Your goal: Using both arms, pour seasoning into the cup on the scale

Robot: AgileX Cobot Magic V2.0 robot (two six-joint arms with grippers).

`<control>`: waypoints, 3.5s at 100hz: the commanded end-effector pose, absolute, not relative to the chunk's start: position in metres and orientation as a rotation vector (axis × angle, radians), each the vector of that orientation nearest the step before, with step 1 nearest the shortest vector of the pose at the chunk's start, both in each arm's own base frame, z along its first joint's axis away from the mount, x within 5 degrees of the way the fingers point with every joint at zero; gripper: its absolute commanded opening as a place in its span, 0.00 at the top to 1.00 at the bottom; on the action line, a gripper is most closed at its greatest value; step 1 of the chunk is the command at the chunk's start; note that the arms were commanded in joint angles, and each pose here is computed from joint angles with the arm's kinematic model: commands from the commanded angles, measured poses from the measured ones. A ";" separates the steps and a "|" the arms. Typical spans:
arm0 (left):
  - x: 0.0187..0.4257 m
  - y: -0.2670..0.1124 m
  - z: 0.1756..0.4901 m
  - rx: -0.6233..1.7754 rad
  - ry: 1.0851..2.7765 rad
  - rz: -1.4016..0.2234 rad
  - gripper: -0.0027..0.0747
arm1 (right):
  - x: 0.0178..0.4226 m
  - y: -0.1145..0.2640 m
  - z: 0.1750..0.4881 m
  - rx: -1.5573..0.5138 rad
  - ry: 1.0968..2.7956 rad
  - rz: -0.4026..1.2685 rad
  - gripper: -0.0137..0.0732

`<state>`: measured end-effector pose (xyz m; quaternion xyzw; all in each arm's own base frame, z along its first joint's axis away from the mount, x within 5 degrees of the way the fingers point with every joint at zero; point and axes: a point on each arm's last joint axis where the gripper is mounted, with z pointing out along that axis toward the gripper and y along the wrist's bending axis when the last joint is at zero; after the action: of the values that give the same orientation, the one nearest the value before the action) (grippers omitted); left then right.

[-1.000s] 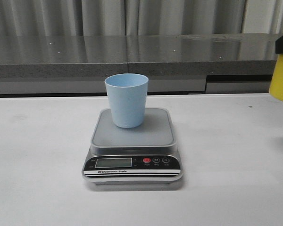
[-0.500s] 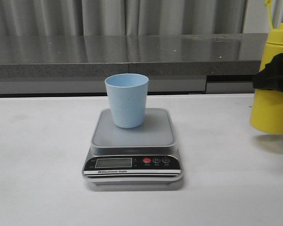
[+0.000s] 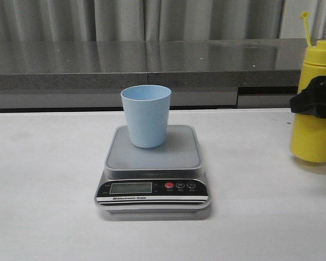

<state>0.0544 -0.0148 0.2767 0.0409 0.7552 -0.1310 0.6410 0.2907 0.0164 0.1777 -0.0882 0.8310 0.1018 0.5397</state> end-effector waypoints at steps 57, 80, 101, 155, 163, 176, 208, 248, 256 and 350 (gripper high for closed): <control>0.055 -0.015 0.292 0.077 1.629 -0.314 0.99 | 0.276 0.016 0.198 -0.174 1.875 0.264 0.11; 0.055 -0.015 0.292 0.077 1.629 -0.314 0.99 | 0.252 0.017 0.205 -0.138 1.865 0.279 0.11; 0.055 -0.015 0.292 0.077 1.629 -0.314 0.99 | 0.223 0.015 0.208 -0.095 1.886 0.268 0.11; 0.055 -0.015 0.292 0.077 1.629 -0.314 0.99 | 0.164 0.002 0.253 0.133 1.830 0.177 0.81; 0.055 -0.015 0.292 0.077 1.629 -0.314 0.99 | 0.155 0.001 0.262 0.143 1.779 0.179 0.89; 0.055 -0.015 0.292 0.077 1.629 -0.314 0.99 | 0.142 0.003 0.275 0.157 1.686 0.218 0.91; 0.055 -0.015 0.292 0.077 1.629 -0.314 0.99 | 0.123 0.016 0.282 -0.011 1.672 0.185 0.91; 0.055 -0.015 0.292 0.077 1.629 -0.314 0.99 | 0.094 0.015 0.279 -0.050 1.560 0.196 0.91; 0.055 -0.015 0.292 0.077 1.629 -0.314 0.99 | 0.090 0.014 0.276 -0.058 1.544 0.189 0.91; 0.055 -0.015 0.292 0.077 1.629 -0.314 0.99 | 0.075 0.000 0.264 0.029 1.322 0.025 0.91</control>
<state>0.0544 -0.0148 0.2767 0.0409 0.7552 -0.1310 0.6410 0.0810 0.0037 0.2476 0.0059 0.6882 0.0393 0.7245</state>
